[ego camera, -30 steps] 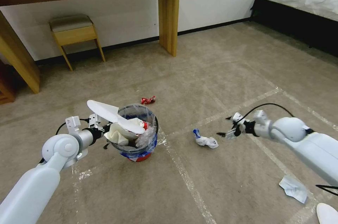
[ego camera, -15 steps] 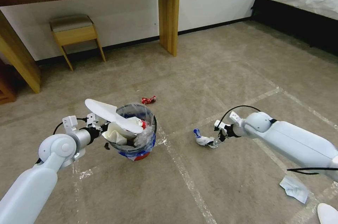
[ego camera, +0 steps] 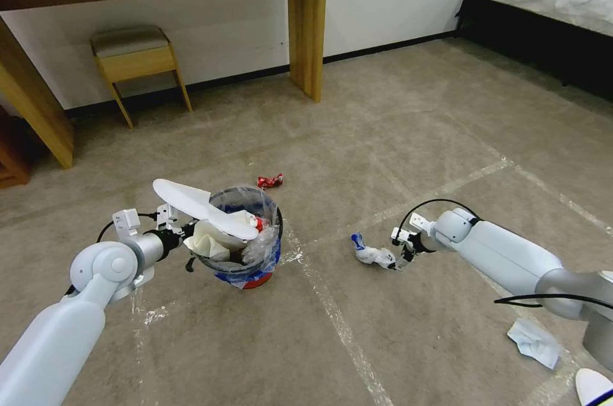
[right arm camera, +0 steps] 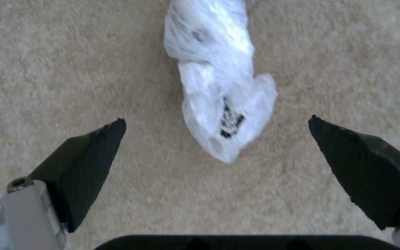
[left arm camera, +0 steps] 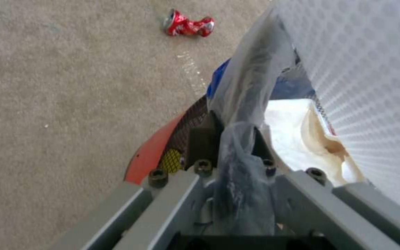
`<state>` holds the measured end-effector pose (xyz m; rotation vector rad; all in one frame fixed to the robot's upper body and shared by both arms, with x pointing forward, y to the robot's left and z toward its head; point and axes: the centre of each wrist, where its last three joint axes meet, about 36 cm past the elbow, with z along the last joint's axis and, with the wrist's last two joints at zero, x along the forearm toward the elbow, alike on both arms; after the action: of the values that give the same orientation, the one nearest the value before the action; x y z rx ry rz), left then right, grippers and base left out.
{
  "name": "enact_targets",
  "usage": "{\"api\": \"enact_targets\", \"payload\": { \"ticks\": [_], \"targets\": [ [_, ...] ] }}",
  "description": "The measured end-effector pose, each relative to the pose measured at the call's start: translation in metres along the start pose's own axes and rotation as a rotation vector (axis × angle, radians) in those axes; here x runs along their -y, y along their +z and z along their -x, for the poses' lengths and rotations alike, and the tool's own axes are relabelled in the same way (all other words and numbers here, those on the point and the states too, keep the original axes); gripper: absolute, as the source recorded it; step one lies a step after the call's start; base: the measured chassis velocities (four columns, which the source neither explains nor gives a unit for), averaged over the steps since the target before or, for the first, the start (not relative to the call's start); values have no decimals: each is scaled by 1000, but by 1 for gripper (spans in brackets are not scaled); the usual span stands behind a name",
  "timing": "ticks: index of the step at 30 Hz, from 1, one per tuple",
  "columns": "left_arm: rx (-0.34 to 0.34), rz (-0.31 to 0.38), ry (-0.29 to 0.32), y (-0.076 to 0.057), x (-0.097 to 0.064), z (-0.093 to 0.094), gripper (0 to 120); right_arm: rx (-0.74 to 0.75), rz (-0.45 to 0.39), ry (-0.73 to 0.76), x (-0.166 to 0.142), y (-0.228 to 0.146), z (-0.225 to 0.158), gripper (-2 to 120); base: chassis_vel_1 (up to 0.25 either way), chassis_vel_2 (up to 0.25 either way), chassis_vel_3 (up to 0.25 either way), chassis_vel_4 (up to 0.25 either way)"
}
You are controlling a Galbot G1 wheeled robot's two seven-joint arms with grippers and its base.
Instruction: Pick up the trash bin and place the garbage on the floor into it.
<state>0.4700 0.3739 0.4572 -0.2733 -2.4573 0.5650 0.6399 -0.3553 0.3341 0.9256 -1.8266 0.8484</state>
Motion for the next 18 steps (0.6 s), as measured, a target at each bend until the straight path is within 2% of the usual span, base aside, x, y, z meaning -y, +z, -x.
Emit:
{"api": "enact_targets", "payload": {
  "ticks": [4, 10, 12, 18],
  "targets": [
    [-4, -5, 0, 3, -1, 2, 1, -7, -47, 15, -5, -7, 16, 100, 0, 0, 0, 0],
    [-8, -5, -1, 4, -2, 2, 1, 14, -36, 23, -21, -19, 42, 100, 0, 0, 0, 0],
    [-9, -5, -1, 4, -3, 2, 1, 34, -44, 26, -36, -31, 62, 100, 0, 0, 0, 0],
    [-11, -6, 5, 4, -6, 2, 1, 53, -46, 50, -47, -39, 75, 100, 0, 0, 0, 0]
  ]
}}
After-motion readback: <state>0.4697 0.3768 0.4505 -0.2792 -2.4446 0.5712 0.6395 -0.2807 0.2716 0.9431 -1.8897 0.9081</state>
